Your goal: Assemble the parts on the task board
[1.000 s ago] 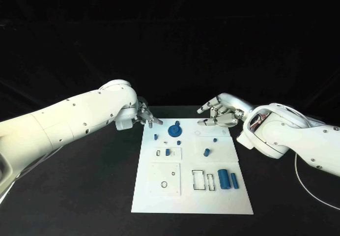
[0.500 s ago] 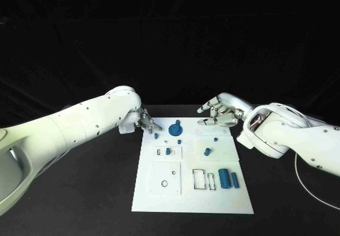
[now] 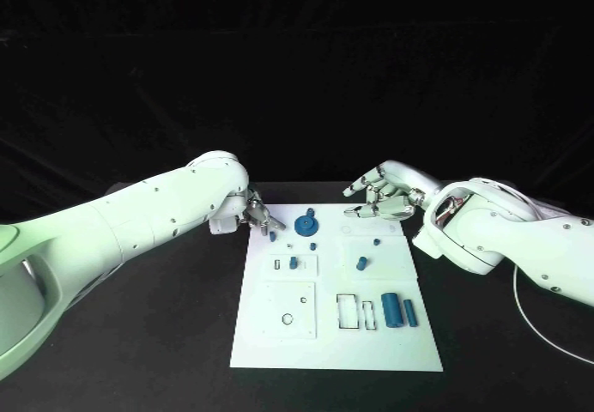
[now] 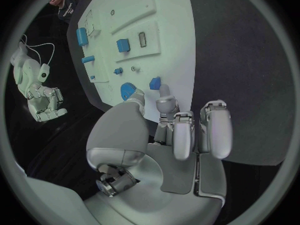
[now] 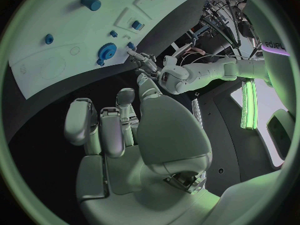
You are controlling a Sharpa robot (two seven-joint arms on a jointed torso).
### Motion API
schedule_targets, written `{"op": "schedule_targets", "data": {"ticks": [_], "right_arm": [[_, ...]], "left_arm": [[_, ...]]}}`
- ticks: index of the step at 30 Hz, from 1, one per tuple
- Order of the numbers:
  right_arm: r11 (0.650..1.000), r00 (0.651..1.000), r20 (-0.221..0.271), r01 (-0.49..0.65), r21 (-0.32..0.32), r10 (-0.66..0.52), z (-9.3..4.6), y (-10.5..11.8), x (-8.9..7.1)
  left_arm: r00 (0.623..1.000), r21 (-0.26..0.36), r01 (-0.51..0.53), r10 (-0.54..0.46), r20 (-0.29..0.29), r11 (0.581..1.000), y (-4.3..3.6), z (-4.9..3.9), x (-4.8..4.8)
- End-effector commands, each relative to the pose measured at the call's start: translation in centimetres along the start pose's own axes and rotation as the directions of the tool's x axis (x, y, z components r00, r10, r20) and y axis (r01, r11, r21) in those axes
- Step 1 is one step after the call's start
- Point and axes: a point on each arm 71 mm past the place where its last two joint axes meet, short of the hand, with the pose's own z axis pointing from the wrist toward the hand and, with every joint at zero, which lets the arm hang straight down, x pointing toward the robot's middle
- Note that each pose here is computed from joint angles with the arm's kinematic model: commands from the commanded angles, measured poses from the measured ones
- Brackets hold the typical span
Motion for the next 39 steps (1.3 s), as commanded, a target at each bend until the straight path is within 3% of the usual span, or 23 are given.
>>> {"op": "schedule_targets", "data": {"ticks": [1, 39], "right_arm": [[1.000, 1.000, -0.014, 0.003, -0.003, -0.004, 0.02, 0.05, 0.15], [1.000, 1.000, -0.015, 0.002, -0.007, -0.002, 0.08, 0.17, 0.22]], "left_arm": [[0.999, 0.018, -0.018, 0.018, -0.032, 1.000, -0.33, -0.03, 0.30], [1.000, 0.003, -0.007, 0.007, -0.027, 1.000, -0.83, 0.07, 0.46]]}}
